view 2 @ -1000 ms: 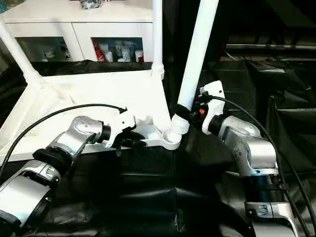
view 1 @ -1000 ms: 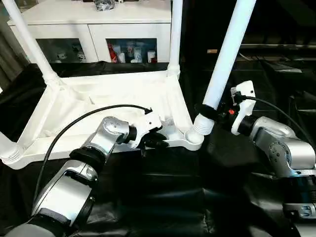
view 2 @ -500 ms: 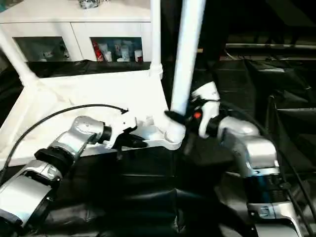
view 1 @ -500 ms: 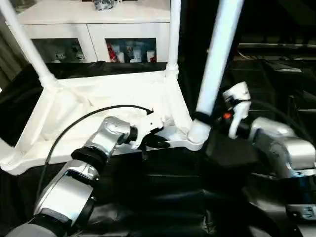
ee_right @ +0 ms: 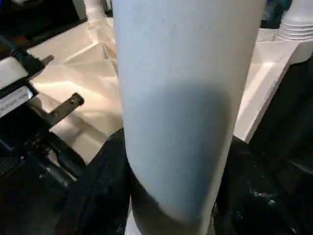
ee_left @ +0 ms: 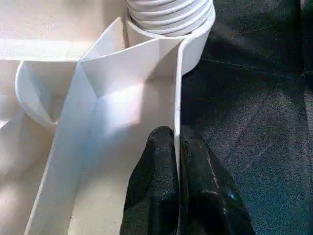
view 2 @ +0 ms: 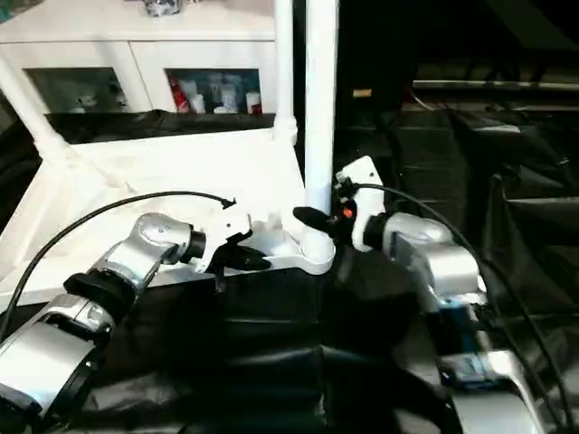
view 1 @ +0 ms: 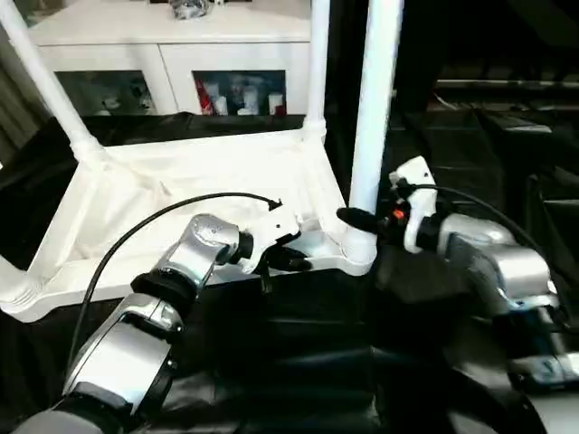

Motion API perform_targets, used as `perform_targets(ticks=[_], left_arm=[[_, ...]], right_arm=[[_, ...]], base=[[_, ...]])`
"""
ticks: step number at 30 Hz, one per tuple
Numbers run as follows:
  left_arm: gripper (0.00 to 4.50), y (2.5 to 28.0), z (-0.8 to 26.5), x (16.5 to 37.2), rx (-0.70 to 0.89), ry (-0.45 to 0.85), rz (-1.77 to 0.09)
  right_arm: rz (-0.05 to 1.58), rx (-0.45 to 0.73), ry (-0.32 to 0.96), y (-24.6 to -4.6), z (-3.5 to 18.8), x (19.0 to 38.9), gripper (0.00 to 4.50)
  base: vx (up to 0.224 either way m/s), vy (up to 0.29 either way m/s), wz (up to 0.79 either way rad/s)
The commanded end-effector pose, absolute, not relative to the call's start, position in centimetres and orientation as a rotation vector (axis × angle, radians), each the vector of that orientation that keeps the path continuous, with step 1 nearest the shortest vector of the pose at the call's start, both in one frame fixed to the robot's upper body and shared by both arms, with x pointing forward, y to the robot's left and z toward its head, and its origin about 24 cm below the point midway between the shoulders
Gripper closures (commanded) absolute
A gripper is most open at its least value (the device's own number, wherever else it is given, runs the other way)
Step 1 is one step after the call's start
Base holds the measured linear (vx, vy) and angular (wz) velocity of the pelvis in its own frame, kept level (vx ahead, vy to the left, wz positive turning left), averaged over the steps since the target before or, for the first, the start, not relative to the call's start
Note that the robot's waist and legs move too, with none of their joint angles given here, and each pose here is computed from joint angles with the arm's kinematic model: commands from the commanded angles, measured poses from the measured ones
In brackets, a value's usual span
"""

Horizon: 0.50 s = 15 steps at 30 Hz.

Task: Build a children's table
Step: Insert table leg to table base

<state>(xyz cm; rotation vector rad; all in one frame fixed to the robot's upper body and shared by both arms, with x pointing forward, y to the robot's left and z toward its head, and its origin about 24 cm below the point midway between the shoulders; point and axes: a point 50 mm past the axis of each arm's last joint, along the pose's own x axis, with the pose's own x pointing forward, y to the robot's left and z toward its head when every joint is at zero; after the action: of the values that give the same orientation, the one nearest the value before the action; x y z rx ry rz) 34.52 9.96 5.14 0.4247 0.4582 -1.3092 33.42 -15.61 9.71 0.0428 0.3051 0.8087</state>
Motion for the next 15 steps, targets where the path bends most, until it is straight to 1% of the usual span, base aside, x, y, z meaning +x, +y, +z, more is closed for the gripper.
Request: perform_targets(ticks=[1, 6, 7, 8, 10, 14, 15], left_arm=[[4.50, 10.3, 5.4, 34.7, 0.393, 0.433, -1.274], [4.50, 10.4, 5.4, 34.7, 0.397, 0.433, -1.268], [4.50, 10.4, 5.4, 34.8, 0.398, 0.434, -1.263], [4.50, 10.4, 5.4, 34.8, 0.398, 0.434, -1.263], [4.50, 10.5, 5.4, 34.8, 0.401, 0.434, -1.258], [4.50, 10.6, 5.4, 34.9, 0.405, 0.434, -1.252], [4.50, 10.6, 5.5, 34.9, 0.407, 0.431, -1.249]], right_arm=[[0.801, 0.081, 0.319, -15.6, 9.1, 33.5, 2.64], [0.768, 0.165, 0.287, -16.4, 8.6, 33.4, 2.64], [0.756, 0.208, 0.272, -16.6, 8.4, 33.3, 2.64], [0.756, 0.208, 0.272, -16.6, 8.4, 33.3, 2.64], [0.743, 0.247, 0.264, -17.0, 7.8, 32.8, 2.64], [0.733, 0.284, 0.255, -17.2, 7.1, 32.3, 2.64], [0.718, 0.299, 0.256, -17.3, 6.5, 32.0, 2.64]], base=[[0.000, 0.000, 0.00], [0.000, 0.000, 0.00], [0.000, 0.000, 0.00], [0.000, 0.000, 0.00], [0.000, 0.000, 0.00], [0.000, 0.000, 0.00], [0.000, 0.000, 0.00]])
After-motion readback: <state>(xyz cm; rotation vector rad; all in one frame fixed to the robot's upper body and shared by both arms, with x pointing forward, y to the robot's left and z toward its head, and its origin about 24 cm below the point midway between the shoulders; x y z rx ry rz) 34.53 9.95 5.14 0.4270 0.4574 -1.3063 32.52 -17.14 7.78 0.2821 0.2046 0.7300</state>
